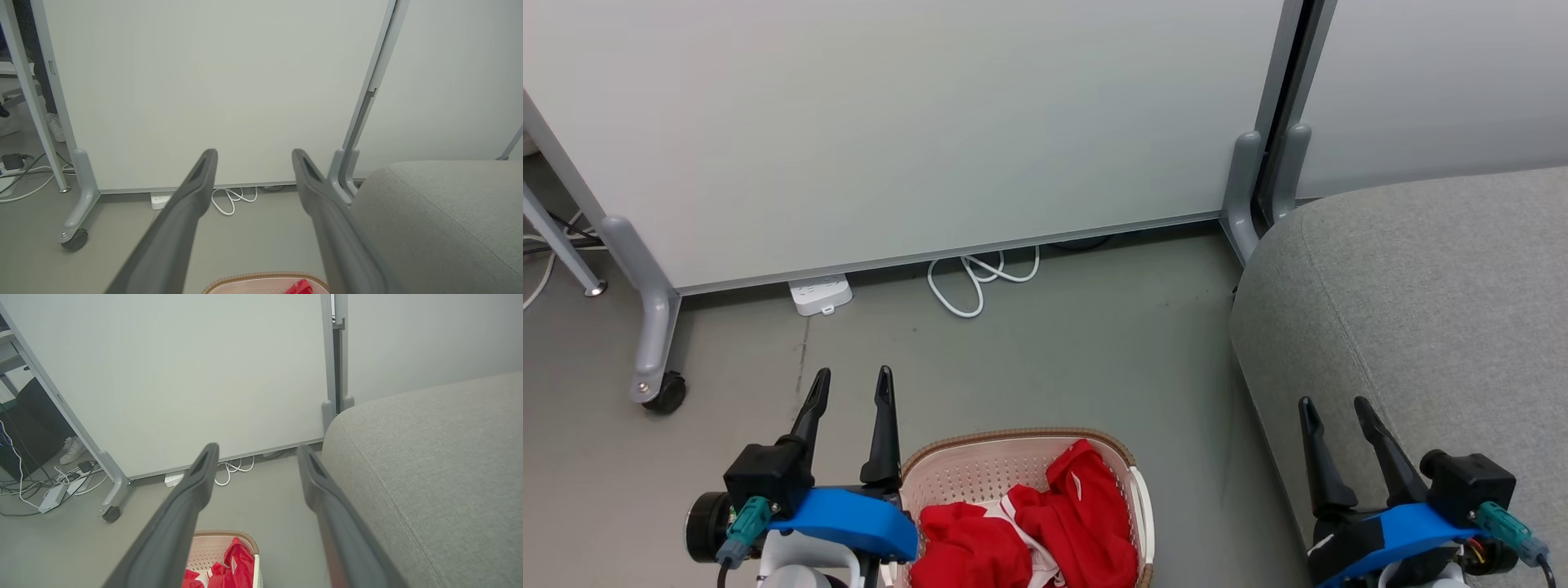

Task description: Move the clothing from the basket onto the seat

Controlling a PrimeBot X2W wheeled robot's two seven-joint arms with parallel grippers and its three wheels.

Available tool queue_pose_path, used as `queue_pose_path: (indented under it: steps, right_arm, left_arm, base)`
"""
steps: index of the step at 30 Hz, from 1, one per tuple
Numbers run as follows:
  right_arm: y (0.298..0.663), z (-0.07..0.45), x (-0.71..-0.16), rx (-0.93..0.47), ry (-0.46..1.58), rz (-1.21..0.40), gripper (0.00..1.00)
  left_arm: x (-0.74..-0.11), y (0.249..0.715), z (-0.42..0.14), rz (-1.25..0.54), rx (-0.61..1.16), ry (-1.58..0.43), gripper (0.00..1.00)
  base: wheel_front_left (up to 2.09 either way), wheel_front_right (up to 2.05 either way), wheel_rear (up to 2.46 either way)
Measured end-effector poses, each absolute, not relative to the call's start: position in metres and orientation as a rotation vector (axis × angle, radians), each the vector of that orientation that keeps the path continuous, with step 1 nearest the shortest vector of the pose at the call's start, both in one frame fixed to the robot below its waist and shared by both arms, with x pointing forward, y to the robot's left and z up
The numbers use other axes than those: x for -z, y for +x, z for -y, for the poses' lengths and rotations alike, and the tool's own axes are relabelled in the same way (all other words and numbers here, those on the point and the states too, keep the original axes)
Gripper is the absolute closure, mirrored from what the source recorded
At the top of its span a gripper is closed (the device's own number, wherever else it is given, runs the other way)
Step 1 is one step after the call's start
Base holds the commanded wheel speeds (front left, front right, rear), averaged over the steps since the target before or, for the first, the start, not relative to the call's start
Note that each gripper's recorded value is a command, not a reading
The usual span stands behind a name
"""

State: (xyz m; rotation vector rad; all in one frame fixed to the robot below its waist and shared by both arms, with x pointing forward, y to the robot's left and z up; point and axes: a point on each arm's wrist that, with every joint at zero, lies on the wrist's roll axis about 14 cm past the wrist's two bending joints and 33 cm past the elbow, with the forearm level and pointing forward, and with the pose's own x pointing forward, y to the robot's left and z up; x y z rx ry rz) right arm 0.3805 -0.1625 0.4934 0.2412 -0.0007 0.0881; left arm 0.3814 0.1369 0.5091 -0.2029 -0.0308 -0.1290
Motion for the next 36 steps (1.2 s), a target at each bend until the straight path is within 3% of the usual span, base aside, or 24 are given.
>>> queue_pose_path:
  steps: [36]
  right_arm:
    - [0.378,0.148,-0.494,-0.166,-0.006,0.033,0.0]
  left_arm:
    - [-0.502,0.375,-0.124,0.057,0.203,0.006,0.0]
  base:
    - [0.0,0.0,0.0]
